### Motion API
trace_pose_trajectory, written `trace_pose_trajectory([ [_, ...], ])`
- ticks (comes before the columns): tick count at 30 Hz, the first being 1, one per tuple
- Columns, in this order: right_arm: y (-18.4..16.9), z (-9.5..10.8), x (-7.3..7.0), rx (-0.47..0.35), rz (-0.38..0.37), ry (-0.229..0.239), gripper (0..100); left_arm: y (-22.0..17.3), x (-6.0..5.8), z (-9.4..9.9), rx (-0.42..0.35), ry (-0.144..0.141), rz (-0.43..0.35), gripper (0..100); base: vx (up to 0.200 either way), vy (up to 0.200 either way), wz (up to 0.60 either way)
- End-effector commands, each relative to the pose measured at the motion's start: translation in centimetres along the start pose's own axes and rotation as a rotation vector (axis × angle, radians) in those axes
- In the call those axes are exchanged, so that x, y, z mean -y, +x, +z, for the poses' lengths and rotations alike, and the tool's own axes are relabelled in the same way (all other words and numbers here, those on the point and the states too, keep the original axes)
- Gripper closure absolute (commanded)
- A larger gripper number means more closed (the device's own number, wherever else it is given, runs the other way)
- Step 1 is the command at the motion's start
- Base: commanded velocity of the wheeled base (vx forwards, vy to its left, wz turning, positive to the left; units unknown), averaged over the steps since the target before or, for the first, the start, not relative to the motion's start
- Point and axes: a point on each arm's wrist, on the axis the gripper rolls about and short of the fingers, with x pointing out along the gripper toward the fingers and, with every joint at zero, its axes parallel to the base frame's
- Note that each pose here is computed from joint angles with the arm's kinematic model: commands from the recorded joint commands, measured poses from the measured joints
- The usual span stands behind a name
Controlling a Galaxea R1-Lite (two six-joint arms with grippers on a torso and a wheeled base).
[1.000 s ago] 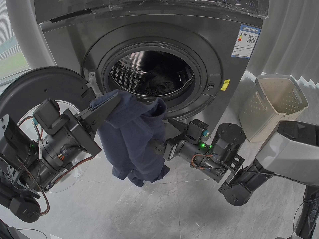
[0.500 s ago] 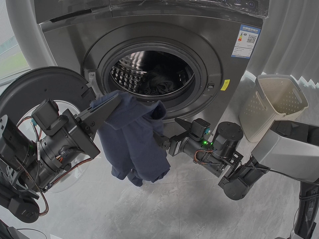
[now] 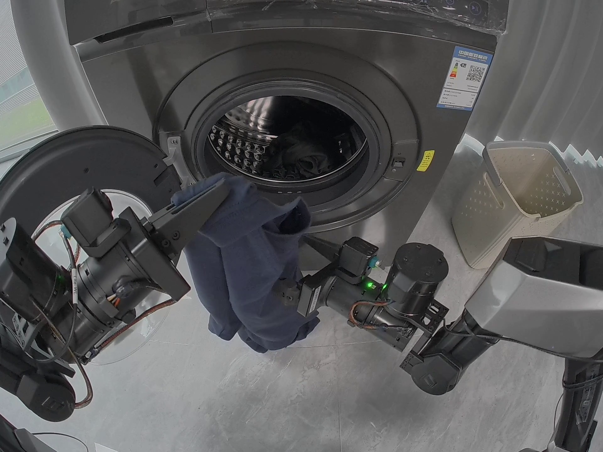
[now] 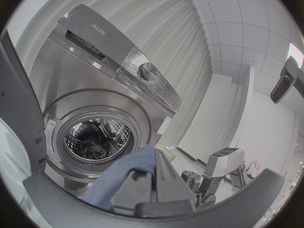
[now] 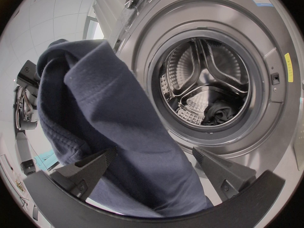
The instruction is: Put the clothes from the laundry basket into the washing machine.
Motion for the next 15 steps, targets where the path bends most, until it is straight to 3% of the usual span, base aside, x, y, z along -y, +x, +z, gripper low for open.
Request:
trace_pose_trajectory([
  [1, 0.1, 0.0, -0.6, 0.002, 0.019, 0.003, 0, 0.0, -0.1, 0.0, -0.001, 0.000, 0.002, 100, 0.000, 0.000, 0.00],
  [15, 1.6, -0.7, -0.7, 0.037, 0.027, 0.001, 0, 0.1, -0.1, -0.1, -0.003, -0.001, 0.003, 100, 0.000, 0.000, 0.00],
])
